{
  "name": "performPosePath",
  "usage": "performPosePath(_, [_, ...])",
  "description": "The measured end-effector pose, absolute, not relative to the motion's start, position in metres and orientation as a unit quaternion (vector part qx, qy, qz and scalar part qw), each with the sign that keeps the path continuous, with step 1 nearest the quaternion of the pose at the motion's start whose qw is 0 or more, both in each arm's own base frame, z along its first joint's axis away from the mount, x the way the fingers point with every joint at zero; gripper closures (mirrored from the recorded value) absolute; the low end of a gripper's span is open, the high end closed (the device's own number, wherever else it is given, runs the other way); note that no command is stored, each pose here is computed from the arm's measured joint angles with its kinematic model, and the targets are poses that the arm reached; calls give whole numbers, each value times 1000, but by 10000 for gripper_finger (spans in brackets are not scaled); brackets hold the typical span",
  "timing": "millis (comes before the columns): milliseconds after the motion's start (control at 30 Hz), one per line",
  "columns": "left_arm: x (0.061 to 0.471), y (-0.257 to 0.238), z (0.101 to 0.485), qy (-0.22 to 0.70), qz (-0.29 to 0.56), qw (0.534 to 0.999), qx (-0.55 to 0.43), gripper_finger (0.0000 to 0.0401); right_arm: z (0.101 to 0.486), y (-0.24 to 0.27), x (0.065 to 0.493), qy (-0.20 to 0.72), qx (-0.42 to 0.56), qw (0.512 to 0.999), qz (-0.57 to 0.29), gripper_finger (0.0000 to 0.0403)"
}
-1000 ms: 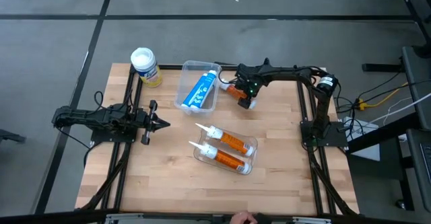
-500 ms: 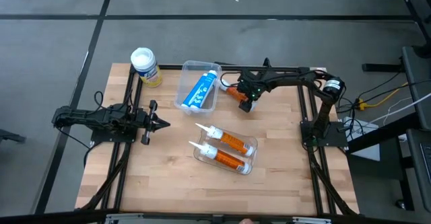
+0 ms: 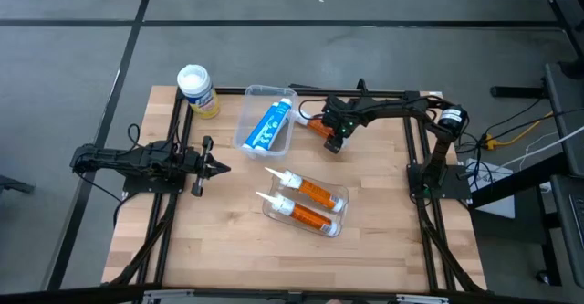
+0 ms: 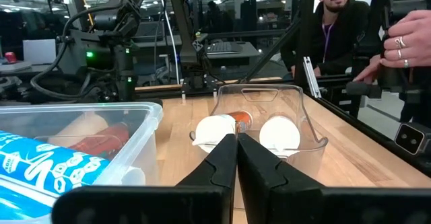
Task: Pick & place silicon tubes, Sealant and Lysol wipes
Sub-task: Put the orange sealant into the bottom transparent bin
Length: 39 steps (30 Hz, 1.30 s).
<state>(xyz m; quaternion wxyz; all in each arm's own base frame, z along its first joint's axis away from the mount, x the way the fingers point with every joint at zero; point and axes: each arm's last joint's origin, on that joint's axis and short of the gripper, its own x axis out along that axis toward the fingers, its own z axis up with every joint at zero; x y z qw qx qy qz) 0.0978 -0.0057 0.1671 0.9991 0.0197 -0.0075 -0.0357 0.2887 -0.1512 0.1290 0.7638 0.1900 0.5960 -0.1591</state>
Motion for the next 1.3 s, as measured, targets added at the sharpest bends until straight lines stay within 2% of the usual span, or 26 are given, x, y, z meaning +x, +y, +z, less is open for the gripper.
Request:
performPosePath(400, [98,-6,167,-8,-36,999,20,393,135,-152,286,584,227,757,-183,182])
performPosePath(700, [98,-6,167,-7,-36,999,20,392,136,-169,281,545,291,756,-216,182])
performPosePath(1033, [98,-6,167,-7,-36,999,20,391,159,-197,276,431,337,790,-279,182])
performPosePath(1300, [98,-6,167,-8,-36,999,20,394,192,-205,270,352,346,821,-285,182])
